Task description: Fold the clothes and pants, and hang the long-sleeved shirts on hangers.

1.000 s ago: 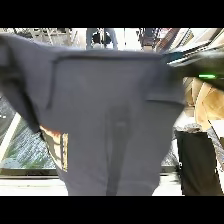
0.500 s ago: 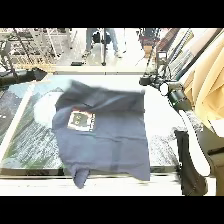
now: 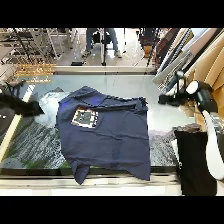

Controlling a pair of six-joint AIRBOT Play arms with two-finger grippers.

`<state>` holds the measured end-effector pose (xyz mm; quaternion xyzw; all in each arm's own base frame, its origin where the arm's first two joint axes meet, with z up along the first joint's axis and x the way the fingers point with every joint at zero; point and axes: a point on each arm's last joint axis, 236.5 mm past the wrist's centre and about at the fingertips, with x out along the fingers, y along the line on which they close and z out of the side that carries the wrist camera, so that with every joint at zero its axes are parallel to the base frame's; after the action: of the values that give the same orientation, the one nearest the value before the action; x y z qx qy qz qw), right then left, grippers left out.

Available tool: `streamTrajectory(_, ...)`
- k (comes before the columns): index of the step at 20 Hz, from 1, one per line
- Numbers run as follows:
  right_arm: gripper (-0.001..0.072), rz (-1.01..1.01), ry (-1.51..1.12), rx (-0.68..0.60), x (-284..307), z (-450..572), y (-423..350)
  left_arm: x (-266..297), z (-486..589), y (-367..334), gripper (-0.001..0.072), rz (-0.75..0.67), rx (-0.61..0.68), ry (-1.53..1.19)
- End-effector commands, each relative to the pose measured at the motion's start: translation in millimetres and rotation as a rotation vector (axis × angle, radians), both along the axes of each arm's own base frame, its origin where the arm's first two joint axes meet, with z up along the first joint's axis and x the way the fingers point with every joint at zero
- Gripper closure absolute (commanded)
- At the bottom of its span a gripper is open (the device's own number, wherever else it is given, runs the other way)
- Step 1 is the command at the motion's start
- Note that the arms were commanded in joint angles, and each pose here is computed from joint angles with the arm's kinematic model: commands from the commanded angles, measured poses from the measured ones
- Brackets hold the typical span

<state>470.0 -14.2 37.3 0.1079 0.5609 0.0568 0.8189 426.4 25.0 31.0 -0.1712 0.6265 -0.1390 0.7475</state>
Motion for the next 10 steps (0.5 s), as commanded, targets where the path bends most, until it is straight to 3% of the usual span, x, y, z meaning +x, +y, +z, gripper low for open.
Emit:
streamTrajectory(1,0.0194,0.118,0.218,0.216,-111,-32,34,-73,-24,-62,0.0406,-0.047,-0.233,0.086)
streamTrajectory(5,0.0194,0.182,0.438,0.363,-216,-68,66,-137,-74,-90,0.0407,-0.05,-0.288,0.134)
streamTrajectory(10,0.0194,0.175,0.521,0.382,-249,-103,79,-151,-106,-91,0.0407,-0.031,-0.264,0.137)
